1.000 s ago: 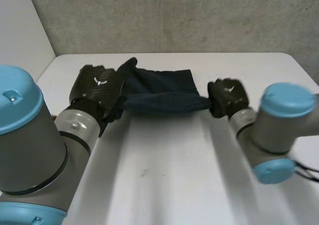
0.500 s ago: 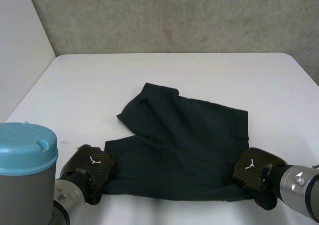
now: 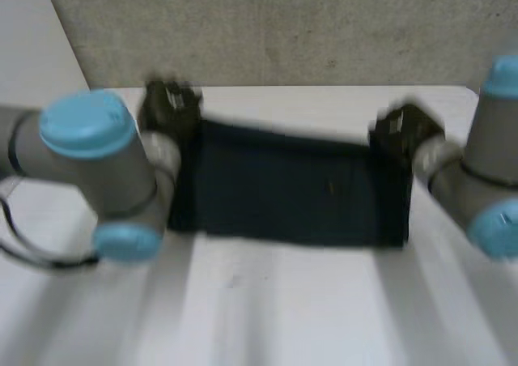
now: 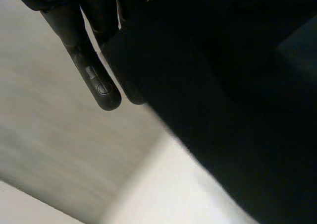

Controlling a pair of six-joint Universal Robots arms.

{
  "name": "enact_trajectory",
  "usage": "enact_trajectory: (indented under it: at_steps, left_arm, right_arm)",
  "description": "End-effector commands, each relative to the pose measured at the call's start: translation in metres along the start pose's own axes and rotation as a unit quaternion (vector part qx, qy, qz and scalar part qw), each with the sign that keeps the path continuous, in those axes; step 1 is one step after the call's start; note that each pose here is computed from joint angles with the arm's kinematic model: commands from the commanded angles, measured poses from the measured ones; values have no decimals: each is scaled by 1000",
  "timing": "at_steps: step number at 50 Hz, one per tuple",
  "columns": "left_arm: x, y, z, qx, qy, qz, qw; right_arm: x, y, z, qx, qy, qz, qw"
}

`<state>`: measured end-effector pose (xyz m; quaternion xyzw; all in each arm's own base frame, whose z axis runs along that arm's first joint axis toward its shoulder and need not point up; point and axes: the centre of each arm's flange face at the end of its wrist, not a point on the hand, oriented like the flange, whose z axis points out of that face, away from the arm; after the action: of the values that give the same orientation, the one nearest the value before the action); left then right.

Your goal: Fold the shorts.

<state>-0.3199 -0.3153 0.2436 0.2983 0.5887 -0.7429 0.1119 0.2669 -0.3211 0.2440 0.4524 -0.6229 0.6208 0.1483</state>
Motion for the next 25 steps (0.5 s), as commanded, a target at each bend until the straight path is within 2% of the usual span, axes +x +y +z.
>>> enact_trajectory:
  at_steps: [1, 2, 3, 4, 6, 8, 15, 20, 25]
  left_arm:
    - [-89, -88, 57, 239, -204, -27, 949]
    - [-101, -104, 59, 289, -226, -29, 930]
    - [-105, -108, 59, 304, -233, -27, 923]
    - [-110, -112, 59, 324, -240, -25, 915]
    - [-112, -119, 58, 356, -244, -20, 902]
    - [-110, -118, 57, 356, -240, -20, 903]
    - [-81, -75, 52, 297, -189, -30, 936]
    - [-52, -34, 39, 241, -140, -35, 960]
    - [-14, 17, 16, 141, -91, -31, 985]
  right_arm:
    - [101, -94, 18, 189, 238, 7, 953]
    - [108, -101, 16, 206, 254, 10, 945]
    - [114, -106, 15, 221, 270, 14, 937]
    - [125, -115, 11, 249, 299, 21, 921]
    - [133, -122, 6, 270, 320, 26, 908]
    - [136, -124, 4, 280, 331, 26, 901]
    - [107, -109, 13, 256, 287, 28, 923]
    - [56, -77, 32, 219, 212, 23, 952]
    - [-4, -29, 50, 159, 122, 21, 979]
